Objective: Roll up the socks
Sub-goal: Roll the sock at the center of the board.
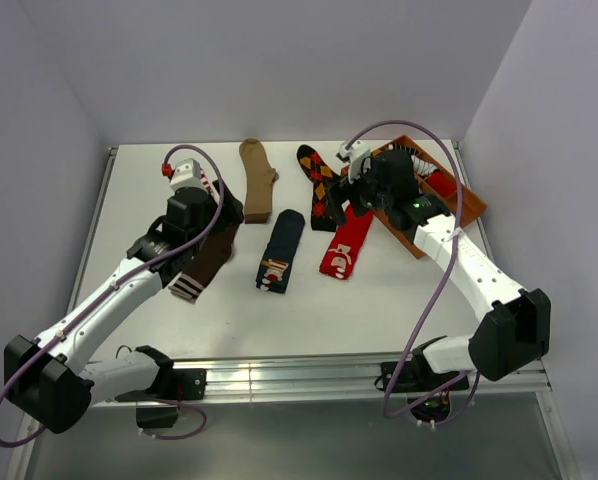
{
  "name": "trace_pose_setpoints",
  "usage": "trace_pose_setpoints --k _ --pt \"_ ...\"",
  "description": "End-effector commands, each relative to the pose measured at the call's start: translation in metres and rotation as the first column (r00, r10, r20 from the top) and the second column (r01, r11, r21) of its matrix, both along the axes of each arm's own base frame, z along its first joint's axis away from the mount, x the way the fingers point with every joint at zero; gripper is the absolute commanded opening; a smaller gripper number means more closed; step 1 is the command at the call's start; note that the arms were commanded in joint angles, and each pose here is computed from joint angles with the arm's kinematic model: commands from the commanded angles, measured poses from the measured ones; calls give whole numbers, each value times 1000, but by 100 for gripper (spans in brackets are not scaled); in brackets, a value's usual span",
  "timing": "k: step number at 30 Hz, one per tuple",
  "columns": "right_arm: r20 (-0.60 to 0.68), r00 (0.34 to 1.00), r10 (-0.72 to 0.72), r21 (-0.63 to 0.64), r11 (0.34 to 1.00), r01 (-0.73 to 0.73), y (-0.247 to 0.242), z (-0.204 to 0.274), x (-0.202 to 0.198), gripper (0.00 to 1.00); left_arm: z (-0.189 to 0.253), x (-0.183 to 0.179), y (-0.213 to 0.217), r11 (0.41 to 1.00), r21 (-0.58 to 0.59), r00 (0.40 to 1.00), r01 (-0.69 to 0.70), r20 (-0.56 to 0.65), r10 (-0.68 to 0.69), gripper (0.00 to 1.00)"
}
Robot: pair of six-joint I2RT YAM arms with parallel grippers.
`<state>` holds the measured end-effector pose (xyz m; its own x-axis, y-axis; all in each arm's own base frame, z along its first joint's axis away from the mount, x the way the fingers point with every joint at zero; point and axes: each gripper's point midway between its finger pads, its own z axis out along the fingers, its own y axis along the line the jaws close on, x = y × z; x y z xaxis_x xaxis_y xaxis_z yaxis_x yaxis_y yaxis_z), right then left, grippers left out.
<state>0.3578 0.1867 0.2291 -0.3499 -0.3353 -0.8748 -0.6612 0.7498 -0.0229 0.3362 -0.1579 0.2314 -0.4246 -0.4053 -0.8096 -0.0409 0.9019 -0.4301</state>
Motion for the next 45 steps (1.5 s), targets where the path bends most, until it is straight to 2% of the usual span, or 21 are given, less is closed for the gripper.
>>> trace_pose_setpoints --k 1,11,16,18,23,26,30,35,45 --pt "65 998 -2 25 1000 0 -4 20 1 100 10 2 -5 1000 -3 999 26 26 -25 85" --pt "64 998 -12 6 1000 12 -7 17 4 100 7 2 -5 1000 -6 1000 23 21 -23 85" --pt "73 997 8 -77 997 -3 -5 8 15 91 22 6 -1 999 -28 999 -18 35 19 87" --pt "59 998 33 -121 992 -26 3 -1 19 87 16 9 4 998 -11 998 -58 -16 58 87" --pt "4 984 180 -237 956 -174 57 -42 -6 80 19 17 14 993 -90 996 -76 -51 71 87" --pt "-52 960 275 -288 916 -278 87 -73 -33 72 16 23 43 980 -157 992 -123 -60 115 86" --pt "-115 923 368 -343 857 -384 116 -110 -68 61 19 23 62 969 -185 986 -164 -55 156 86" --pt "-182 883 433 -353 809 -470 143 -144 -100 59 22 26 69 963 -211 985 -170 -45 164 86" --pt "-247 856 454 -361 777 -516 165 -175 -119 59 17 27 66 964 -224 990 -139 -28 136 85"
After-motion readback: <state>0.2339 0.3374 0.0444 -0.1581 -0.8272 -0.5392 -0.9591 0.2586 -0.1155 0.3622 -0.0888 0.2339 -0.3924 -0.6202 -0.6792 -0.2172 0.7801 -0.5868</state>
